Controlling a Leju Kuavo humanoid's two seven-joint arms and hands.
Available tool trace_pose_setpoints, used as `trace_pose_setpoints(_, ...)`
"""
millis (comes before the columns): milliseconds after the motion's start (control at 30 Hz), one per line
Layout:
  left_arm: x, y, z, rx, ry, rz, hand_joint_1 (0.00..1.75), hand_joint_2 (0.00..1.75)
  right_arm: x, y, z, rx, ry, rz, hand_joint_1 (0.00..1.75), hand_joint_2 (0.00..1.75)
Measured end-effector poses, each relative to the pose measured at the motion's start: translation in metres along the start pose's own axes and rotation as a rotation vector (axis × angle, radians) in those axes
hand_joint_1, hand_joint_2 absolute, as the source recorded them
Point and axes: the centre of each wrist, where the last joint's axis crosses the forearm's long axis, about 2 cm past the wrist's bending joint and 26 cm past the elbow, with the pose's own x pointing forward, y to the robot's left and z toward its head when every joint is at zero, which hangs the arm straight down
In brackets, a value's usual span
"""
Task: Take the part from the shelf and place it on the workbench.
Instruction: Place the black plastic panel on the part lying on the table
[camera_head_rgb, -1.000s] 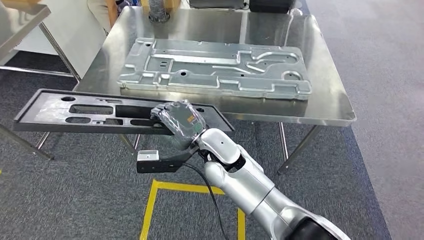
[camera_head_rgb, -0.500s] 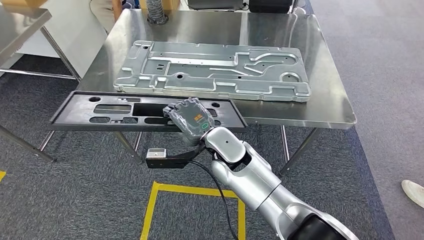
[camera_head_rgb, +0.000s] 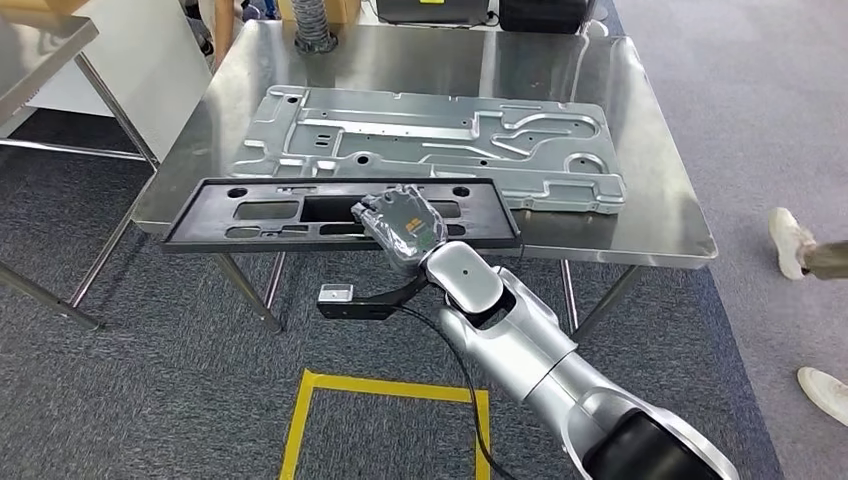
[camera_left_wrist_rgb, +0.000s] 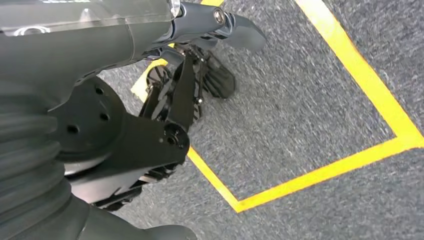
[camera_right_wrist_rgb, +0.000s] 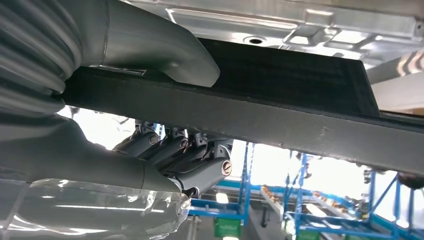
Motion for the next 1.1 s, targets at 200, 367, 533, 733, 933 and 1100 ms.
trace_pose_setpoints(200,-0.002,0.002,0.001,0.01,0.002,-0.002,0.0,1.75,-0.01,0.006,0.004,0.027,0.006,0.016,1.43,1.75)
trace_pose_setpoints(367,-0.002,0.002,0.001,0.009,0.001,-0.001,0.0,1.75,-0.015,0.006,0.004,0.028,0.01,0.026,1.43,1.75)
trace_pose_setpoints(533,-0.002,0.002,0.001,0.01,-0.002,0.001,0.0,1.75,-0.019,0.009,0.007,0.031,0.019,0.027,1.43,1.75)
trace_pose_setpoints(733,-0.003,0.005,0.001,0.014,-0.001,0.0,0.0,1.75,-0.02,0.016,0.01,0.044,0.025,0.023,1.43,1.75)
trace_pose_setpoints(933,-0.002,0.006,0.0,0.015,-0.006,-0.001,0.0,1.75,-0.023,0.019,0.013,0.046,0.039,0.024,1.43,1.75)
trace_pose_setpoints(1100,-0.002,0.006,0.0,0.014,-0.008,-0.001,0.0,1.75,-0.027,0.02,0.015,0.049,0.051,0.026,1.43,1.75)
